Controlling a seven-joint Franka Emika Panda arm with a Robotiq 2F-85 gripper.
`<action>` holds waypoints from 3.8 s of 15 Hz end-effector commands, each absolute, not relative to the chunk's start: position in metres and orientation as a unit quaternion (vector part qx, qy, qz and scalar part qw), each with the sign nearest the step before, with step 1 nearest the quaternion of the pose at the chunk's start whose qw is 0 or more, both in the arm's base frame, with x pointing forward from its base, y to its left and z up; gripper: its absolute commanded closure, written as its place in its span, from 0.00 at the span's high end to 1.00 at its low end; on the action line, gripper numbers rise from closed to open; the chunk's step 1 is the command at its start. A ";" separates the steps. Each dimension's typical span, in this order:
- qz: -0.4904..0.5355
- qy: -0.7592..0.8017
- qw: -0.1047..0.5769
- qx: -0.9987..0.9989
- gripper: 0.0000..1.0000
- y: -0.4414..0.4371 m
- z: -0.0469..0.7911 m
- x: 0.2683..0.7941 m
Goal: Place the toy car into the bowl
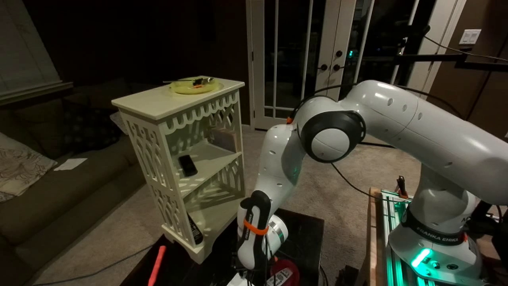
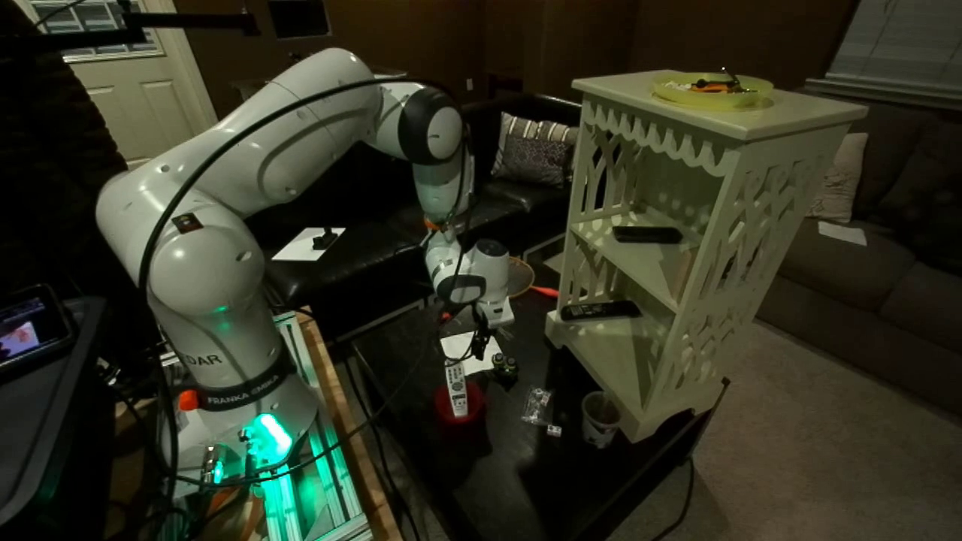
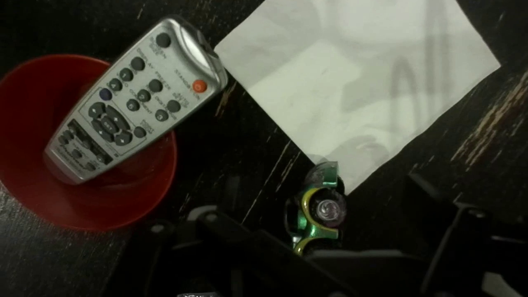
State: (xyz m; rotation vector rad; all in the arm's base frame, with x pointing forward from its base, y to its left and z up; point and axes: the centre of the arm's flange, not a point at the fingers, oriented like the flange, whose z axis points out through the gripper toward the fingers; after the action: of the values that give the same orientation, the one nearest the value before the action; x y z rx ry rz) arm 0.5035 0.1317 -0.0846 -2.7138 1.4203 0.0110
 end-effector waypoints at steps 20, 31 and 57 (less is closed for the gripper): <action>-0.054 0.492 0.004 -0.869 0.52 0.113 -0.167 0.534; 0.004 0.506 0.035 -0.862 0.29 0.112 -0.097 0.525; 0.226 0.612 -0.057 -0.755 0.29 0.040 -0.057 0.444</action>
State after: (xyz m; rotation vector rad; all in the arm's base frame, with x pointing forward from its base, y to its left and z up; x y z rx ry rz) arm 0.4370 0.0441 -0.0408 -2.5516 1.9034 0.7410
